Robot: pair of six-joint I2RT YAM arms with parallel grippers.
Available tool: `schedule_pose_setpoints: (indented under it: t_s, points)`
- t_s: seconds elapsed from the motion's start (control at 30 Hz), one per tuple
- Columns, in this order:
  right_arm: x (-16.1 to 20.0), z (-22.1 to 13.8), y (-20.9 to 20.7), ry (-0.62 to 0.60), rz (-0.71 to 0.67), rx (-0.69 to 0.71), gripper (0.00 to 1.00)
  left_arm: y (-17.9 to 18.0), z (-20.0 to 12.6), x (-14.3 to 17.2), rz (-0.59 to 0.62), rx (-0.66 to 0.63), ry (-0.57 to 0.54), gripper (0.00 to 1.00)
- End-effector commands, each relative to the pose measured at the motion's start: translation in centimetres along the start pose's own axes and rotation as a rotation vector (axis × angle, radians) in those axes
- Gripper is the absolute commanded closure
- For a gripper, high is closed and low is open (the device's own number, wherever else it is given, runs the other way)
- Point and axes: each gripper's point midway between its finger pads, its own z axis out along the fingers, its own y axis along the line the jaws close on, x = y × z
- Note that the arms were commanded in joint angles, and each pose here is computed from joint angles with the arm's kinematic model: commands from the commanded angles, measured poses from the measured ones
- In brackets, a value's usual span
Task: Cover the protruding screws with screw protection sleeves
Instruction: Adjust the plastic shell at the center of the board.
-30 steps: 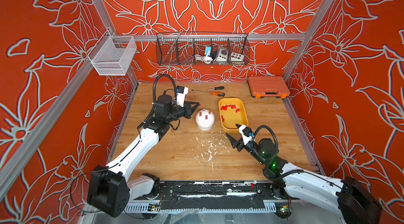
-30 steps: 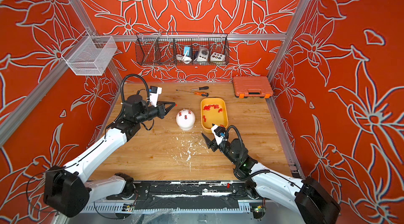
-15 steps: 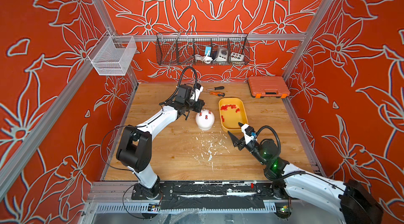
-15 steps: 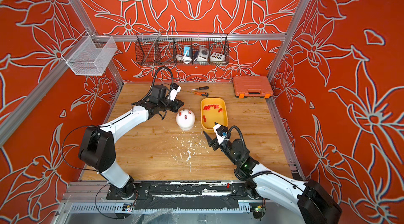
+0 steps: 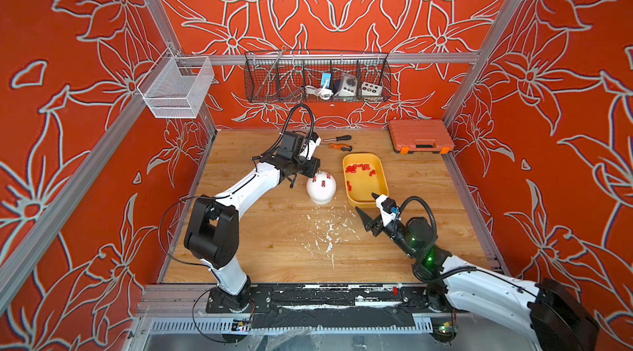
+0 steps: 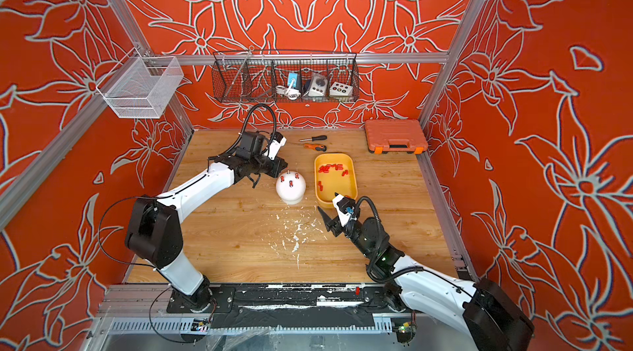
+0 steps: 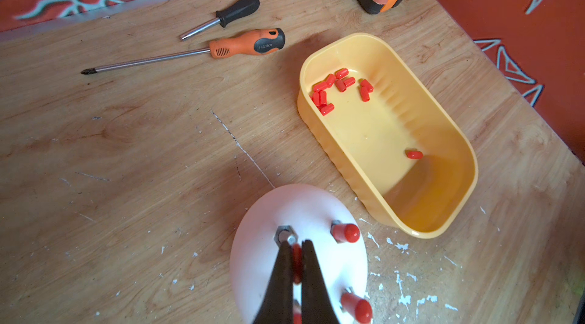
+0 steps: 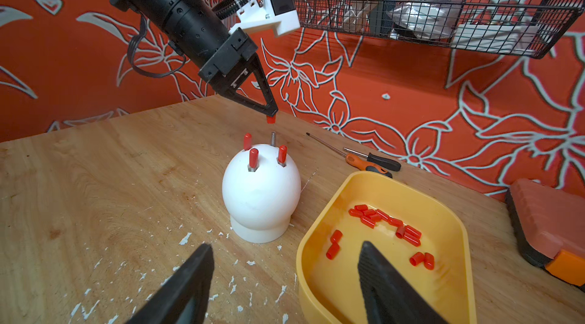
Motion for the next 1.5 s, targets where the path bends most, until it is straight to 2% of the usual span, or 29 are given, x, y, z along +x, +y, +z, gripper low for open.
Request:
schedule_pose_setpoints:
  t_s: [0.0,1.0,1.47]
  points:
    - [-1.7,0.2,0.3,-0.044,-0.014,-0.018,0.26,-0.1,0.4,0.5,0.028,-0.007,0.039,1.00]
    - [-2.0,0.0,0.3,-0.052,-0.014,-0.021,0.26,-1.3,1.6,2.6,0.027,0.031,0.095,1.00]
    - [-2.2,-0.2,0.3,-0.058,-0.012,-0.023,0.27,-0.4,1.8,4.7,0.012,-0.013,0.159,1.00]
